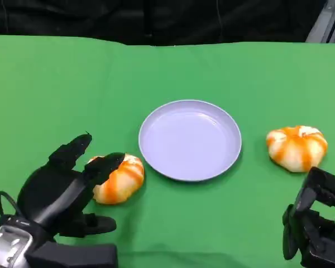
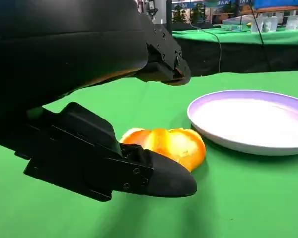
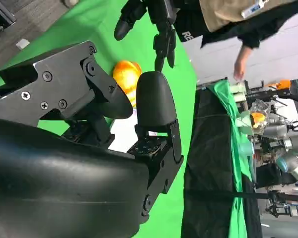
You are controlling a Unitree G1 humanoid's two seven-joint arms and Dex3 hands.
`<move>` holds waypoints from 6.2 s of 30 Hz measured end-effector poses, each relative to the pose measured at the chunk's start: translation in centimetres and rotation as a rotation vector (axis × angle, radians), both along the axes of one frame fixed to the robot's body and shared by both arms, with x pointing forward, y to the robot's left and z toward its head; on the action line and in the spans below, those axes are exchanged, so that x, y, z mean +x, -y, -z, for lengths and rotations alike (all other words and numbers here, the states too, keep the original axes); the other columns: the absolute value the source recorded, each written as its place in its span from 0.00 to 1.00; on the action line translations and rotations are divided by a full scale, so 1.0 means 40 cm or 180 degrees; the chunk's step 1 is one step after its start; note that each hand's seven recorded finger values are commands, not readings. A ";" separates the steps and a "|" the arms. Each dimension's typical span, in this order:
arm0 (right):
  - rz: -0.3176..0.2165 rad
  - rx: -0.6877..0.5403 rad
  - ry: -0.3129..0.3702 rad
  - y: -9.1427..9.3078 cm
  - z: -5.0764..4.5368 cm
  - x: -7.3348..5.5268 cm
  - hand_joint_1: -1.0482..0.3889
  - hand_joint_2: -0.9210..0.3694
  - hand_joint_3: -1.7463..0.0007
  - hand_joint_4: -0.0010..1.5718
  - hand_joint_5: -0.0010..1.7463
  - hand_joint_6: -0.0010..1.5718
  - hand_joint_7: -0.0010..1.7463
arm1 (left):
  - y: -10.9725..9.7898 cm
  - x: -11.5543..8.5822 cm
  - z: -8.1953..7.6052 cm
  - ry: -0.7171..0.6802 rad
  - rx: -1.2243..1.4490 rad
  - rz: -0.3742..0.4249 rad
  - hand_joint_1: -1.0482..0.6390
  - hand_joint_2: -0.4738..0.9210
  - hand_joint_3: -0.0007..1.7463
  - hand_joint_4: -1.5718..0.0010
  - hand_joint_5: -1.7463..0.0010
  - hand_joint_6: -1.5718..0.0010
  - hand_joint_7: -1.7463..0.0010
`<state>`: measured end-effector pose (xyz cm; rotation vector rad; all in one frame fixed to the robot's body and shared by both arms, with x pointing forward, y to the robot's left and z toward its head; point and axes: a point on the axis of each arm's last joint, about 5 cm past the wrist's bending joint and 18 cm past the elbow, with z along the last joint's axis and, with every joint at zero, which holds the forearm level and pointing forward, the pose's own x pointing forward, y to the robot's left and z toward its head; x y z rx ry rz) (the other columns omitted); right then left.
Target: Grasp the bread from the table and place it into the plate.
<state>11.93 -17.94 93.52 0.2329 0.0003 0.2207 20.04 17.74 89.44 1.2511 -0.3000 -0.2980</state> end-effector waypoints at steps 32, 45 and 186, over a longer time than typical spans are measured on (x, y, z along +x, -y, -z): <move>-0.0029 0.0017 0.0064 -0.003 -0.011 -0.007 0.69 0.23 0.31 0.61 1.00 0.41 1.00 | 0.053 0.113 0.094 -0.0336 0.0210 -0.0224 0.10 1.00 0.20 1.00 1.00 0.82 1.00; -0.0032 0.0013 0.0035 -0.002 -0.010 -0.010 0.69 0.22 0.32 0.60 1.00 0.40 1.00 | 0.045 0.131 0.102 -0.0469 0.0278 -0.0318 0.10 1.00 0.23 1.00 1.00 0.82 1.00; 0.0033 0.0082 0.0122 -0.045 -0.014 -0.017 0.70 0.24 0.32 0.59 1.00 0.42 1.00 | 0.282 0.266 -0.026 -0.0352 0.0275 0.0853 0.00 1.00 0.48 1.00 1.00 1.00 1.00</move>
